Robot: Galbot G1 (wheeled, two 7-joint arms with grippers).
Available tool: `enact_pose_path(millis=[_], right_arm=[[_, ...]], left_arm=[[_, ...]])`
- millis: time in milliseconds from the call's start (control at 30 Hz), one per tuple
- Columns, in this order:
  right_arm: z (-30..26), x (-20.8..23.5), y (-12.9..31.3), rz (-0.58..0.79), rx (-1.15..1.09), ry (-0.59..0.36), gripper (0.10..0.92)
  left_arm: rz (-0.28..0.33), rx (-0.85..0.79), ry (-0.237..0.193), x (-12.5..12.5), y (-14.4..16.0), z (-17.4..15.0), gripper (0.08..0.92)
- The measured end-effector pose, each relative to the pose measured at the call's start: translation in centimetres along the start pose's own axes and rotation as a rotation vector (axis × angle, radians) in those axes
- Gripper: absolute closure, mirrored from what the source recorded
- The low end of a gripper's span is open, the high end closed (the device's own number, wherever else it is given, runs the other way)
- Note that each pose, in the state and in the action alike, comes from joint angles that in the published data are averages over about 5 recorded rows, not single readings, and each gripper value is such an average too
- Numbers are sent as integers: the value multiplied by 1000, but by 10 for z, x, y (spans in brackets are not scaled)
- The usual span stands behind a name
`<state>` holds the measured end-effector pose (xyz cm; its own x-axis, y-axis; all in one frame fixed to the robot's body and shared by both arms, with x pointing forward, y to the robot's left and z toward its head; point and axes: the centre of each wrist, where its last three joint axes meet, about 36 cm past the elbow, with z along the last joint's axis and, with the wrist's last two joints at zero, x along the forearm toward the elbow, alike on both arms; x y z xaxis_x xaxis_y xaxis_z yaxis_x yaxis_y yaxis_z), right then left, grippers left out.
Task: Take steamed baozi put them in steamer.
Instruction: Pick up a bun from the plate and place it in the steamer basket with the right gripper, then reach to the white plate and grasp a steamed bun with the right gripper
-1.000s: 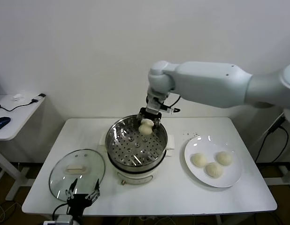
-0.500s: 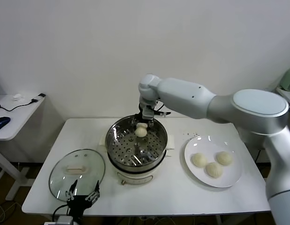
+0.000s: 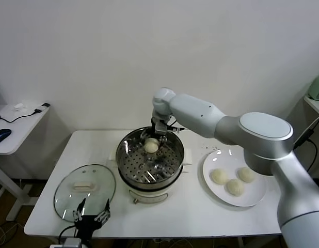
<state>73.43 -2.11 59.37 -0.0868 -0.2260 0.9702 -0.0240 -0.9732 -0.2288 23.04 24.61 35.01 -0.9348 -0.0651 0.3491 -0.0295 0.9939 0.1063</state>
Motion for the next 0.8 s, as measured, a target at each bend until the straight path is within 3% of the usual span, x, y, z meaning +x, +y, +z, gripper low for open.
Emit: enact_pose_path(millis=[367, 600, 800], right_arm=[[16, 105, 35, 30, -151, -10, 200], [11, 169, 139, -15, -521, 72, 199], [-27, 164, 239, -24, -888, 81, 200]], left_arm=[[10, -11, -4, 2, -4, 2, 177], [8, -4, -17, 0, -3, -1, 177], [8, 0, -22, -3, -4, -2, 177]])
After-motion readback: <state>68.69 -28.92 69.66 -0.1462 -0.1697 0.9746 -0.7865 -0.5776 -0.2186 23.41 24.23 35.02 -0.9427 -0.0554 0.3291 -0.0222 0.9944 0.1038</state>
